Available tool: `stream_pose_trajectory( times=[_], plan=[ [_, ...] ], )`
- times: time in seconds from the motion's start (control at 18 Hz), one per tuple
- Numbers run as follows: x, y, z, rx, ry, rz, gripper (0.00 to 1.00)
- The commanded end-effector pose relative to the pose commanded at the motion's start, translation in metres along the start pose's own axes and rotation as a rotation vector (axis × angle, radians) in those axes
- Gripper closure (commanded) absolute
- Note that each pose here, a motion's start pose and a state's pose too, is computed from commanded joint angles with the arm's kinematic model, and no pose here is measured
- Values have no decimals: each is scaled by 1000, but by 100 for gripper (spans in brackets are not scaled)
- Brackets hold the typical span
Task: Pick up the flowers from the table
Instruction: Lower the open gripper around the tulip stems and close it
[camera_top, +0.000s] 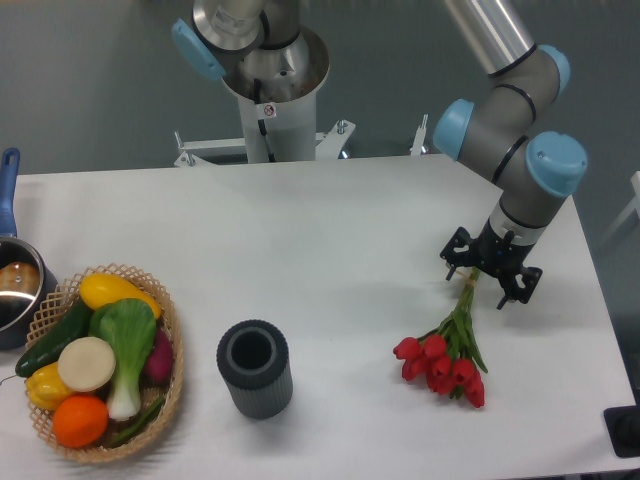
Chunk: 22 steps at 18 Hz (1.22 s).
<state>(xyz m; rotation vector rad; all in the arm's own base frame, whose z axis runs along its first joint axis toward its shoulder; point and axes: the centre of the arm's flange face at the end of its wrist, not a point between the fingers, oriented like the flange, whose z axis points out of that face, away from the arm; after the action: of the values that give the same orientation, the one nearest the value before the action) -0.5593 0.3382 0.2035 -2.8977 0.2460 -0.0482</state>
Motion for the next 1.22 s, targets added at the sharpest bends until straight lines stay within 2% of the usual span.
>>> stream_pose_trajectory(
  times=[0.22, 0.67, 0.94, 1.17, 1.22],
  plan=[
    [2, -8, 7, -3, 12, -1, 0],
    [-2, -3, 20, -4, 31, -2, 1],
    [-1, 1, 22, -5, 35, -10, 8],
    [0, 1, 23, -4, 39, -15, 18],
    [-1, 1, 22, -4, 37, -16, 22]
  ],
)
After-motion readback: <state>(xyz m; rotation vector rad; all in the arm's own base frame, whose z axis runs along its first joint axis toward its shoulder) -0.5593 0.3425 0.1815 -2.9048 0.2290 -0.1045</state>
